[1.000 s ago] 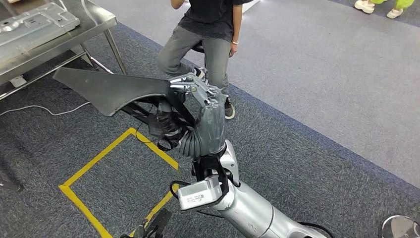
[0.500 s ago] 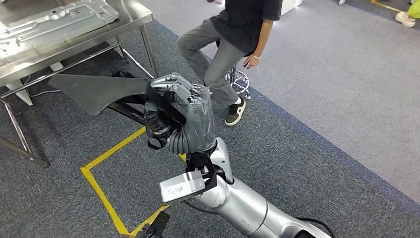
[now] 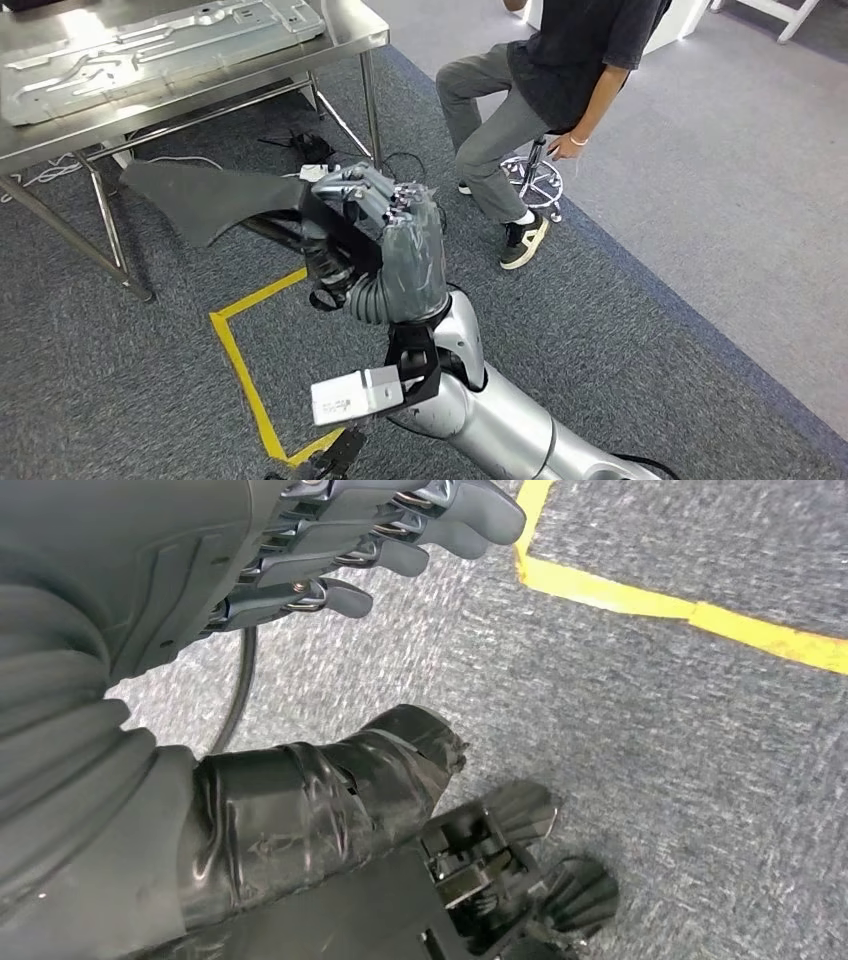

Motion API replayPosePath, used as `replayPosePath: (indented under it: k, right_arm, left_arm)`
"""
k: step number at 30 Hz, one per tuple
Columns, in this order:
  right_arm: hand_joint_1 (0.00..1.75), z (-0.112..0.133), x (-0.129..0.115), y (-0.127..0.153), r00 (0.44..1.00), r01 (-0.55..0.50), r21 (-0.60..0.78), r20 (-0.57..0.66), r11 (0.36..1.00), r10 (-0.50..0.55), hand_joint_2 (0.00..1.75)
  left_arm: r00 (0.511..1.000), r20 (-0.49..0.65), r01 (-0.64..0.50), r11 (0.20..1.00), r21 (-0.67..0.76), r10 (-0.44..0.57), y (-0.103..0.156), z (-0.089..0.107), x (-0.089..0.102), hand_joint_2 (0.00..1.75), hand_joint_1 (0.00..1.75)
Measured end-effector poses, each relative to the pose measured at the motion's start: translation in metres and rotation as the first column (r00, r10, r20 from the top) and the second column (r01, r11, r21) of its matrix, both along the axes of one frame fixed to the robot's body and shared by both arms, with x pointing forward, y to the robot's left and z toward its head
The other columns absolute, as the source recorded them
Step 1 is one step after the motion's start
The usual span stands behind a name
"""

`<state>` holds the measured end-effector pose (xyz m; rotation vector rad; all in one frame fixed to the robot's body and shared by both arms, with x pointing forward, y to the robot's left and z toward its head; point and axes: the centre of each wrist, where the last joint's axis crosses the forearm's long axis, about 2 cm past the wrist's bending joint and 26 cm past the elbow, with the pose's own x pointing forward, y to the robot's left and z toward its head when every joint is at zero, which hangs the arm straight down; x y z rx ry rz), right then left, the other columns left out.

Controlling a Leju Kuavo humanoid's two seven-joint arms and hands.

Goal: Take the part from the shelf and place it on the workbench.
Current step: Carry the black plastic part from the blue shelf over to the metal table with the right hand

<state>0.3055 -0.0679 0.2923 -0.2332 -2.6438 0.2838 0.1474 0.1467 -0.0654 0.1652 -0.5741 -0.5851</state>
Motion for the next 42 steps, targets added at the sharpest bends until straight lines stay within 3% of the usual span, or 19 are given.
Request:
replayPosePath:
  k: [9,16,21,27,42]
  right_arm:
    - [1.75,-0.014,-0.022,-0.021,0.994,0.105,-0.027,0.016,0.994,-0.104,1.75]
    - [1.75,-0.011,-0.034,-0.045,0.975,0.219,-0.011,0.041,0.976,-0.218,1.75]
    - [1.75,-0.005,-0.034,-0.068,0.964,0.263,0.023,0.017,0.964,-0.264,1.75]
    - [1.75,-0.004,-0.027,-0.088,0.965,0.257,0.04,0.039,0.966,-0.258,1.75]
    - [1.75,0.005,-0.018,-0.093,0.971,0.228,0.065,0.065,0.972,-0.232,1.75]
  left_arm:
    - [0.988,-0.054,0.147,0.989,0.035,-0.145,-0.024,0.012,0.012,1.75,0.0]
    - [0.951,-0.01,0.309,0.95,0.054,-0.309,-0.041,0.023,0.025,1.75,0.0]
    - [0.908,0.044,0.417,0.909,0.01,-0.417,-0.008,0.011,0.025,1.75,0.0]
    - [0.899,0.036,0.434,0.899,0.056,-0.436,0.043,-0.002,0.028,1.75,0.0]
    - [0.918,0.026,0.392,0.914,0.108,-0.396,0.07,-0.007,0.026,1.75,0.0]
